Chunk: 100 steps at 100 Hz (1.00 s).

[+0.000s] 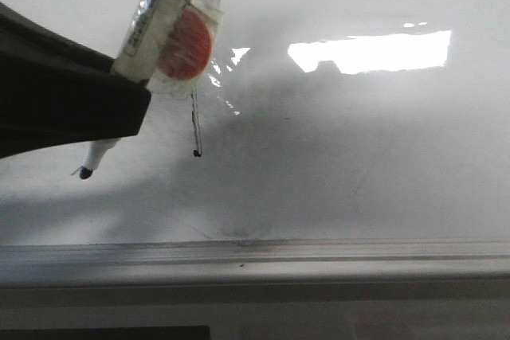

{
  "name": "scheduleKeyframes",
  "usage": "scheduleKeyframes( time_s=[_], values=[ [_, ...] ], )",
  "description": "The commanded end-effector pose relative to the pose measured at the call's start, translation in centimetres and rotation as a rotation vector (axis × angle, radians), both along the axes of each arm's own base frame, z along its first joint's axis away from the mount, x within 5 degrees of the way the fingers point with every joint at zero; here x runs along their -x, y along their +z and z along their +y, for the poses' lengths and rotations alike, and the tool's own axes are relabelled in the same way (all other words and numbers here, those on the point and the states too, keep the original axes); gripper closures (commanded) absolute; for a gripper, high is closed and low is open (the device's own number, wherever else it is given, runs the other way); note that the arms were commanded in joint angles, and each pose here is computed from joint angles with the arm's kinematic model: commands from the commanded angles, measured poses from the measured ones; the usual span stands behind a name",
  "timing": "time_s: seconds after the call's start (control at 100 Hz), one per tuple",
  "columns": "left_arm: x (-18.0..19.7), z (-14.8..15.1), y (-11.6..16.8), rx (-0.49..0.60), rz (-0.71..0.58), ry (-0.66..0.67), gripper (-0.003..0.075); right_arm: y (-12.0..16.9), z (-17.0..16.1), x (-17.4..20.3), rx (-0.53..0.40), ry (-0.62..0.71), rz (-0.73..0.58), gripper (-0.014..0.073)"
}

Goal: Write number 9 on whiteboard

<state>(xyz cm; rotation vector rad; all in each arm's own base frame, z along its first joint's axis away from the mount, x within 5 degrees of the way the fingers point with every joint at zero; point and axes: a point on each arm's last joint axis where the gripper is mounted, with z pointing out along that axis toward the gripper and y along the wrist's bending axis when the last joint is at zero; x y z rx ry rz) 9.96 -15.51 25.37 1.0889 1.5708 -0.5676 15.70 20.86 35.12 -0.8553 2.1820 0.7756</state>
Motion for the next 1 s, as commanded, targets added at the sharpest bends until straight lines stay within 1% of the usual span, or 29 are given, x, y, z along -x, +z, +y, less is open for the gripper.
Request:
scheduleKeyframes(
  time_s=[0.0, 0.02, 0.05, 0.1, 0.12, 0.16, 0.3, 0.37, 0.39, 0.52, 0.73, 0.87, 0.99],
  values=[
    [-0.2, -0.4, 1.9, 0.159, 0.031, 0.028, 0.0741, 1.9, -0.2, 0.0, -0.060, -0.011, -0.072, 0.0403],
    [-0.3, -0.4, 1.9, 0.167, 0.043, 0.036, 0.0741, 1.9, -0.2, -0.1, -0.063, -0.013, -0.075, 0.0368],
    [-0.3, -0.4, 1.9, 0.176, 0.059, 0.046, 0.0741, 1.9, -0.2, -0.1, -0.066, -0.014, -0.077, 0.0282],
    [-0.4, -0.3, 1.8, 0.193, 0.101, 0.071, 0.0741, 2.0, -0.1, -0.1, -0.075, -0.018, -0.086, 0.0191],
    [-0.4, -0.2, 1.7, 0.202, 0.128, 0.087, 0.0741, 2.0, -0.1, -0.2, -0.078, -0.020, -0.088, 0.0168],
    [-0.5, -0.1, 1.6, 0.229, 0.198, 0.126, 0.0741, 2.1, -0.1, -0.2, -0.083, -0.022, -0.093, 0.0153],
    [-1.2, 0.6, 0.9, 0.333, 0.457, 0.291, 0.0741, 2.1, -0.1, -0.2, -0.083, -0.022, -0.093, 0.0171],
    [-1.7, 1.0, 0.8, 0.402, 0.558, 0.370, 0.0741, 2.1, -0.1, -0.2, -0.083, -0.022, -0.093, 0.0186],
    [-1.8, 1.1, 0.8, 0.413, 0.570, 0.383, 0.0741, 2.1, -0.1, -0.2, -0.083, -0.022, -0.093, 0.0190],
    [-2.5, 1.6, 0.8, 0.442, 0.564, 0.433, 0.0741, 2.1, -0.1, -0.2, -0.083, -0.022, -0.093, 0.0199],
    [-3.4, 2.7, 0.3, 0.413, 0.583, 0.509, 0.0741, 2.1, -0.1, -0.2, -0.083, -0.022, -0.093, 0.0199],
    [-3.5, 2.9, 0.2, 0.367, 0.554, 0.504, 0.0741, 2.1, -0.1, -0.2, -0.085, -0.023, -0.094, 0.0199],
    [-3.5, 2.9, 0.2, 0.362, 0.549, 0.501, 0.0741, 2.2, -0.1, -0.3, -0.091, -0.026, -0.100, 0.0198]
  ],
)
